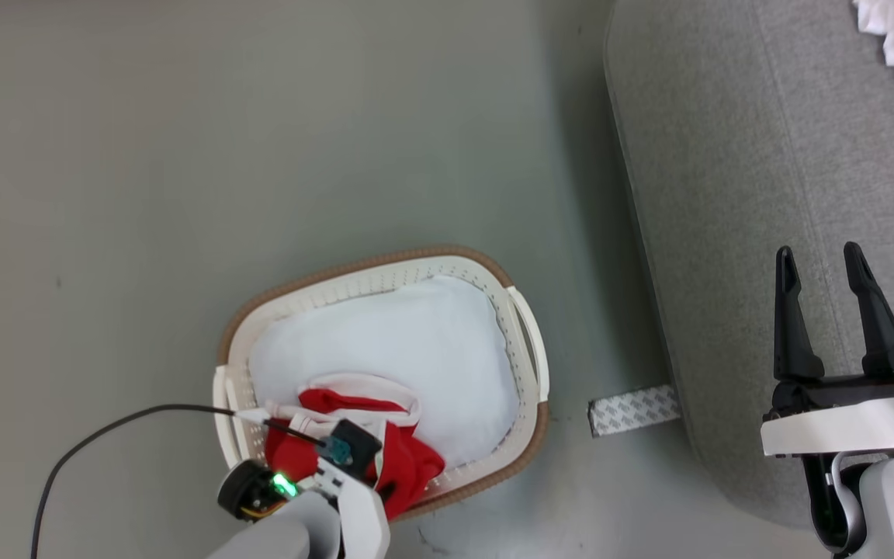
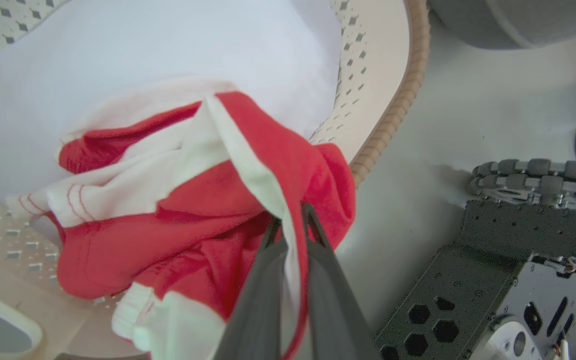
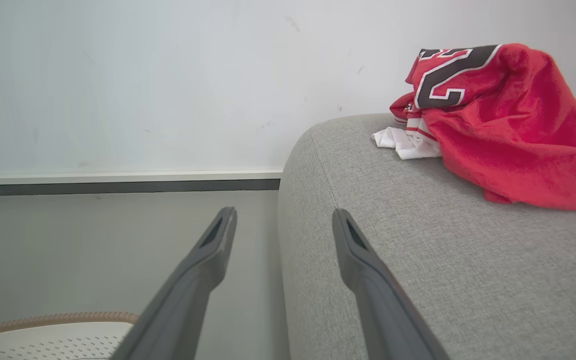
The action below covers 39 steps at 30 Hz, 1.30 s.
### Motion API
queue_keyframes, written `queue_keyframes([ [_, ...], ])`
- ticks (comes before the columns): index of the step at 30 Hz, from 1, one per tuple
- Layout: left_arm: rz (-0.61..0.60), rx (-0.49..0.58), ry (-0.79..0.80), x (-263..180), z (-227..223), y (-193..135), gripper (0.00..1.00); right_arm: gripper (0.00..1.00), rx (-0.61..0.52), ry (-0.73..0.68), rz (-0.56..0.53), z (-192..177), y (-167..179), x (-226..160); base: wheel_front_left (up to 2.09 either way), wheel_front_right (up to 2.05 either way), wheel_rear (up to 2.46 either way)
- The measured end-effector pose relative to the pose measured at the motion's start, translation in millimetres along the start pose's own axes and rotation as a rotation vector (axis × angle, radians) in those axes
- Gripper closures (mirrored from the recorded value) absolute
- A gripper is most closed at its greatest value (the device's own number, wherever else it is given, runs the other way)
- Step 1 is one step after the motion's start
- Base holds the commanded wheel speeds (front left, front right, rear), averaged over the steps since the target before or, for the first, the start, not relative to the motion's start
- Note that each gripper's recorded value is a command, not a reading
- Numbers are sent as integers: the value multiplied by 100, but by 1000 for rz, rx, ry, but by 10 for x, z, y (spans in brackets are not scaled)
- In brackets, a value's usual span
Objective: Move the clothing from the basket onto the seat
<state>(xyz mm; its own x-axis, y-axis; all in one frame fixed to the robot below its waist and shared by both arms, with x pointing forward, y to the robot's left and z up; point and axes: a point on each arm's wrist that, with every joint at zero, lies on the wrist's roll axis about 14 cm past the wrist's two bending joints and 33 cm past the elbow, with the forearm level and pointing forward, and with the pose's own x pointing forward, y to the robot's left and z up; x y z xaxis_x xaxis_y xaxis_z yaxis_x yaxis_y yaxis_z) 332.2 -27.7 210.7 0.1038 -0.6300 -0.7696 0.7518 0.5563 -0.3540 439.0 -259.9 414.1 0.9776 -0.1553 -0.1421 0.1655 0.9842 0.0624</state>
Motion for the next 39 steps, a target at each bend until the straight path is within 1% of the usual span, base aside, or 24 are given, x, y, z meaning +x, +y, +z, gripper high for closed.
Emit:
queue_keyframes([
  [6, 57, -64, -193, -201, 480, 87, 100, 0, 19, -30, 2, 138, 15, -107, 0, 0, 0],
  [11, 128, -75, -361, -511, 872, 164, 100, 0, 35, -54, 14, 250, 59, -247, 0, 0, 0],
  [17, 219, -50, -566, -1000, 1322, 159, 100, 0, 41, -95, 53, 417, 186, -396, 0, 0, 0],
  [23, 334, -27, -792, -1639, 1751, 115, 100, 0, 50, -140, 106, 582, 357, -538, 0, 0, 0],
  [33, 454, 34, -1094, -2654, 2099, -195, 100, 0, 58, -193, 178, 759, 575, -787, 0, 0, 0],
  [39, 505, 87, -1206, -3124, 2194, -315, 100, 0, 58, -214, 208, 815, 657, -900, 0, 0, 0],
])
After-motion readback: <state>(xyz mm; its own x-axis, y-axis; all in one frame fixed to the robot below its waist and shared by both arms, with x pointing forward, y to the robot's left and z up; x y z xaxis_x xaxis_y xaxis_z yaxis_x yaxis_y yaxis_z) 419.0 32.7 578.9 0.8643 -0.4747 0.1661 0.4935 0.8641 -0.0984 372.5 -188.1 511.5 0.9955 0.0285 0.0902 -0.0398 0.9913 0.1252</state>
